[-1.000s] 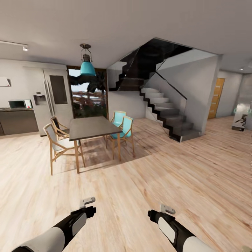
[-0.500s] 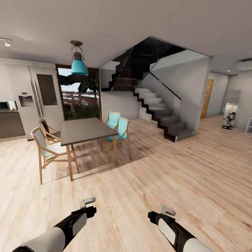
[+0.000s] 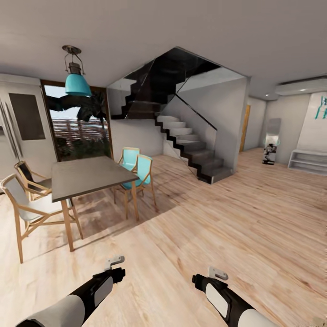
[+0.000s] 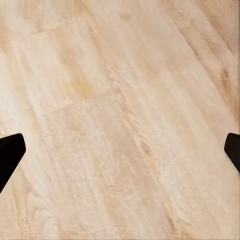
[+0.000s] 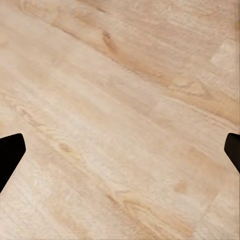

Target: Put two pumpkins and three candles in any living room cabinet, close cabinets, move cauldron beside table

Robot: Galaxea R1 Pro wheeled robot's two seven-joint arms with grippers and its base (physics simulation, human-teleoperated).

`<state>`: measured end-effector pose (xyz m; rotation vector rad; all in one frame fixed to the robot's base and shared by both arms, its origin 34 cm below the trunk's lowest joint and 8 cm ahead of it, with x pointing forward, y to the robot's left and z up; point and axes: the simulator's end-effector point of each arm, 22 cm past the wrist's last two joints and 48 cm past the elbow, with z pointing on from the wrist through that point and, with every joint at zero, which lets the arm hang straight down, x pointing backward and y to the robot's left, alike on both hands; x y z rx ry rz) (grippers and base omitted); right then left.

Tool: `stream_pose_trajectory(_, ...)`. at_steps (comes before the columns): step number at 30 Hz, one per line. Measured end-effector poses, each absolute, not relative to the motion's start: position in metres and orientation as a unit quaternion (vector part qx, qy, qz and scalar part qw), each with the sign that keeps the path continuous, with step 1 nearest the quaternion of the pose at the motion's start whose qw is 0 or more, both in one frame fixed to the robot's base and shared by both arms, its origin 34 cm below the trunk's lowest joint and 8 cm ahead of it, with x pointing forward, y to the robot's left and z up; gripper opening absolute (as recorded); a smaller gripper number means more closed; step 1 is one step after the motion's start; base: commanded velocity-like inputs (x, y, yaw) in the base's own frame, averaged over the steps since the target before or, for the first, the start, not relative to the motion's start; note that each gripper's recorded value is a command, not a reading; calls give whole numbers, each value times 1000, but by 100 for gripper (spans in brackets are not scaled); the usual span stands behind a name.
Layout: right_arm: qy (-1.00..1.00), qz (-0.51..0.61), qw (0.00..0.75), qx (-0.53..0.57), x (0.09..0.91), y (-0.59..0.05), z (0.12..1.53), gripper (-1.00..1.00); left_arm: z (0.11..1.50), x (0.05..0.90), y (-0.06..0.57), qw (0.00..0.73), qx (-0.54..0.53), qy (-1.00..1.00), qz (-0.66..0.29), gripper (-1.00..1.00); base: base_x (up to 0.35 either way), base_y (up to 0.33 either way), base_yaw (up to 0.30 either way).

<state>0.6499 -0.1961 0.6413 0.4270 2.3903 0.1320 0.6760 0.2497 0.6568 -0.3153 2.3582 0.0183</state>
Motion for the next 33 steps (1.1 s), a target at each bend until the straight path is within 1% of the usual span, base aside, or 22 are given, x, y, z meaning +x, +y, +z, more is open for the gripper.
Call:
stream_pose_trajectory(13, 921, 51, 350, 165, 651, -196, 644, 100, 660, 677, 250, 375, -123, 919, 7, 100, 272, 110, -274)
stream_pose_trajectory(19, 920, 51, 351, 164, 651, -196, 645, 100, 661, 677, 250, 376, -123, 918, 7, 100, 261, 49, -274)
stream_pose_trajectory(24, 920, 52, 352, 165, 652, -196, 646, 100, 662, 678, 250, 377, -123, 918, 7, 100, 100, 8, -274)
stream_pose_trajectory(33, 919, 52, 354, 165, 652, -196, 648, 100, 664, 678, 250, 378, -122, 917, 7, 100, 10, 1, -274)
